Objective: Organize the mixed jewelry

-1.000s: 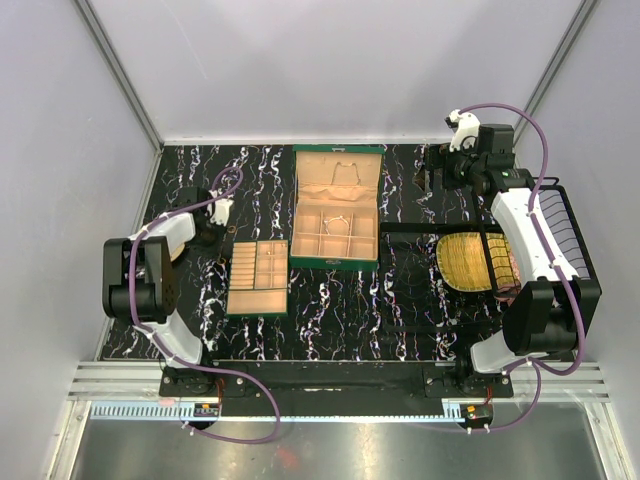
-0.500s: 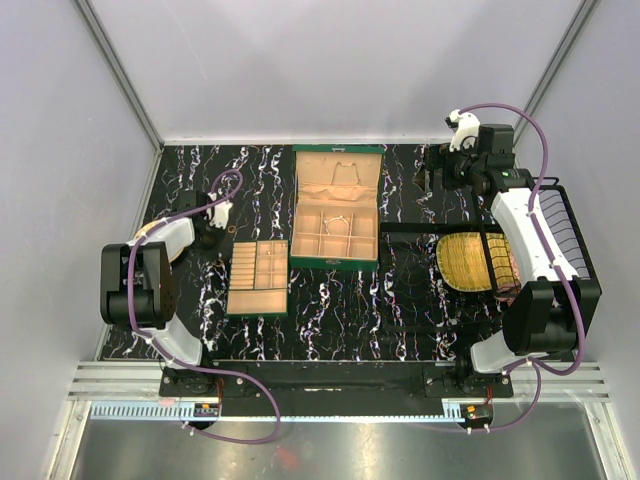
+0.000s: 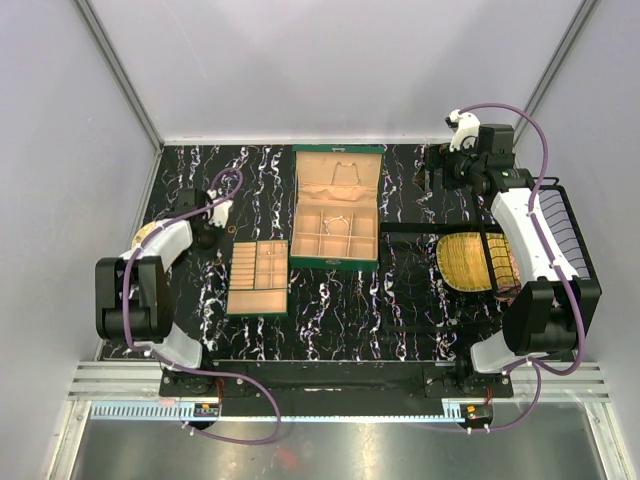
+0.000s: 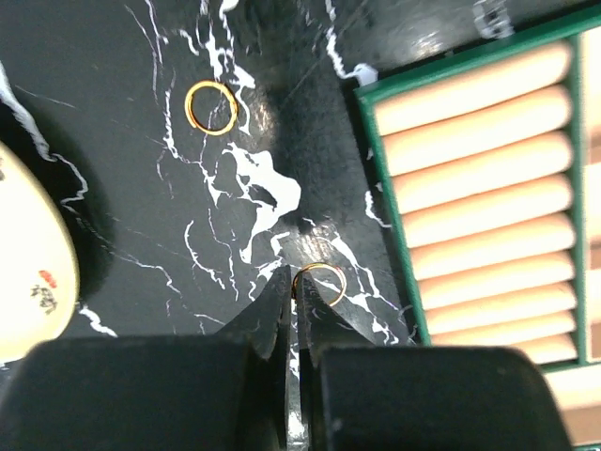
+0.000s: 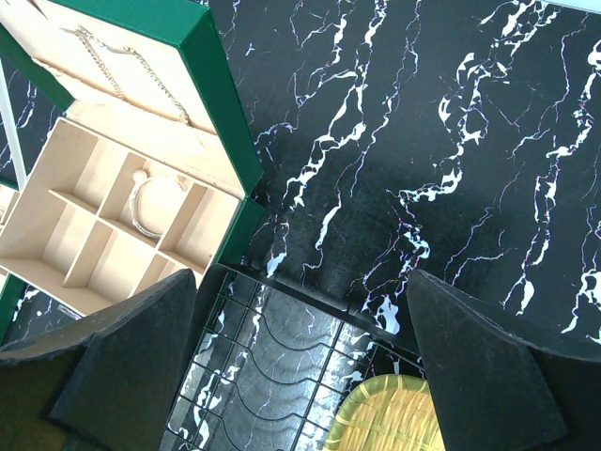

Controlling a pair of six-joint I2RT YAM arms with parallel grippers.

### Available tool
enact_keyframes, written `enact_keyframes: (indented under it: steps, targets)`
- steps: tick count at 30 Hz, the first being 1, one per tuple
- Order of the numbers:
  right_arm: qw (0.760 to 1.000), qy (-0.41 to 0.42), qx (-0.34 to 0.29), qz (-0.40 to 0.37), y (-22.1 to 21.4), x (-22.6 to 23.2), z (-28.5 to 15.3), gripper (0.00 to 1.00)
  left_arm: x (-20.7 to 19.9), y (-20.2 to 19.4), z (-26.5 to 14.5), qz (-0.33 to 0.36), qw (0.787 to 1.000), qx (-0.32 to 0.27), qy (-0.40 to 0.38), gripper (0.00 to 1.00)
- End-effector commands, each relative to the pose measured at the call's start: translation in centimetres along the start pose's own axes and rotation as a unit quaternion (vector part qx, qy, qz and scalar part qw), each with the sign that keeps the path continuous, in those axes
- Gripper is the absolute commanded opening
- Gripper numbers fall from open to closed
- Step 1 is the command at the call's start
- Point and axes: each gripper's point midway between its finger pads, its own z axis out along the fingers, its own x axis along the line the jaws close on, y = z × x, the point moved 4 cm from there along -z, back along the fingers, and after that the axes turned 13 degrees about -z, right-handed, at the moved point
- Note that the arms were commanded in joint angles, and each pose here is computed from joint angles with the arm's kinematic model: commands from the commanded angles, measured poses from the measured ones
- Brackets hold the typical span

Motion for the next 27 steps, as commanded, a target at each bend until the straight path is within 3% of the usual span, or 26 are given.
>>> enact_keyframes:
  steps: [1,13,20,27]
  targets:
    - [1.000,0.006,-0.018,-0.008,0.9,0.1,0.0,1.00,-0.7,2.1,-3.5,0.036,0.997,-0.071,0.022,0.00]
    - [1.000,0.005,-0.021,-0.007,1.1,0.2,-0.3,1.00,-5.4,4.4,-5.7,0.168,0.963,-0.179,0.113,0.00]
    - [1.000,0.004,-0.018,-0.007,1.0,0.1,-0.1,1.00,-5.9,5.0,-5.5,0.228,0.922,-0.243,0.197,0.00]
    - [1.000,0.002,-0.012,-0.005,0.7,-0.1,0.1,1.00,-7.6,5.2,-6.1,0.263,0.889,-0.306,0.216,0.00]
